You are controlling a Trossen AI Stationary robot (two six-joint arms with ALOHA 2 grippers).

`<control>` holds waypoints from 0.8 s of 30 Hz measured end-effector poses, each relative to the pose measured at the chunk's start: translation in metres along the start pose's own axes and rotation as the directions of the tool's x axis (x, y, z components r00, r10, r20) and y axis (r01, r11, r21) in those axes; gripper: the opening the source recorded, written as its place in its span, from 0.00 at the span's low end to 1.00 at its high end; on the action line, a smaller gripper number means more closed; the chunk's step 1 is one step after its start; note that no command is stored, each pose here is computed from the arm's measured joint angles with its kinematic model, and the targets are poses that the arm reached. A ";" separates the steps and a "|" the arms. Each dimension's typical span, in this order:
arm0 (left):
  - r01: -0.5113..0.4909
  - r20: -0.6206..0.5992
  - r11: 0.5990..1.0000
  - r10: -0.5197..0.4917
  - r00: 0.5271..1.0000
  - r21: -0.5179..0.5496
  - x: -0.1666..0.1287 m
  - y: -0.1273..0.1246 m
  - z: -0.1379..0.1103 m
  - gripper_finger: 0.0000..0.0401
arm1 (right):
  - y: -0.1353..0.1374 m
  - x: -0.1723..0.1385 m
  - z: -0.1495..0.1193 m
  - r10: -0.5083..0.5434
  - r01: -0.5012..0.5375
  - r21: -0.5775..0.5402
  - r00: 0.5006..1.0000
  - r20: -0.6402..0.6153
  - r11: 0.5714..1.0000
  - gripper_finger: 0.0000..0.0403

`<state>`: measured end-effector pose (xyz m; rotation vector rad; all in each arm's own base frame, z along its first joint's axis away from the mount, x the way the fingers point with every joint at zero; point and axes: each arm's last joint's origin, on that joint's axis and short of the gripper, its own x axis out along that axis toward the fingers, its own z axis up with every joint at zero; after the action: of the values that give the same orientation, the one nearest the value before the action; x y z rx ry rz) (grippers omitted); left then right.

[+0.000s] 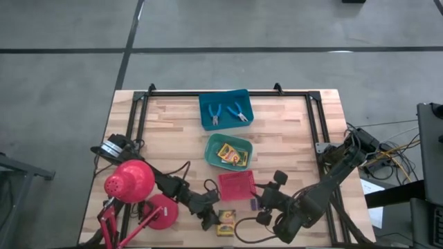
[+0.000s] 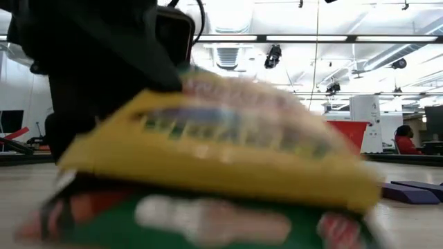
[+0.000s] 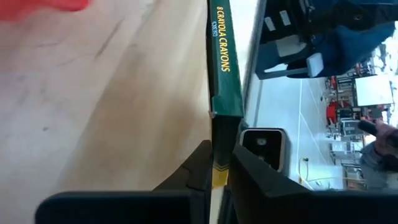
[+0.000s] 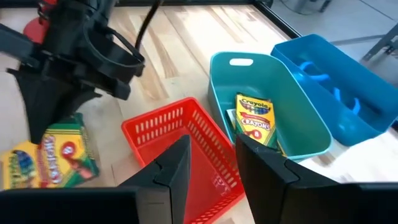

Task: Pick & Place School Supplies
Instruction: Put the yellow crayon box in the green bin

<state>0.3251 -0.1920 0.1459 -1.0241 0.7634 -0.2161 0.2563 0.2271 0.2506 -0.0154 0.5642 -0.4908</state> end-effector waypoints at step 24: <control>-0.010 0.217 0.986 -0.026 0.976 0.166 -0.064 -0.055 0.043 0.10 | -0.035 -0.018 0.011 -0.062 0.065 0.085 0.997 -0.037 0.994 0.31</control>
<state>0.3168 -0.1596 0.2342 -0.8758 0.5322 -0.1678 0.2329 0.2033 0.2741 0.0579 0.5765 -0.5780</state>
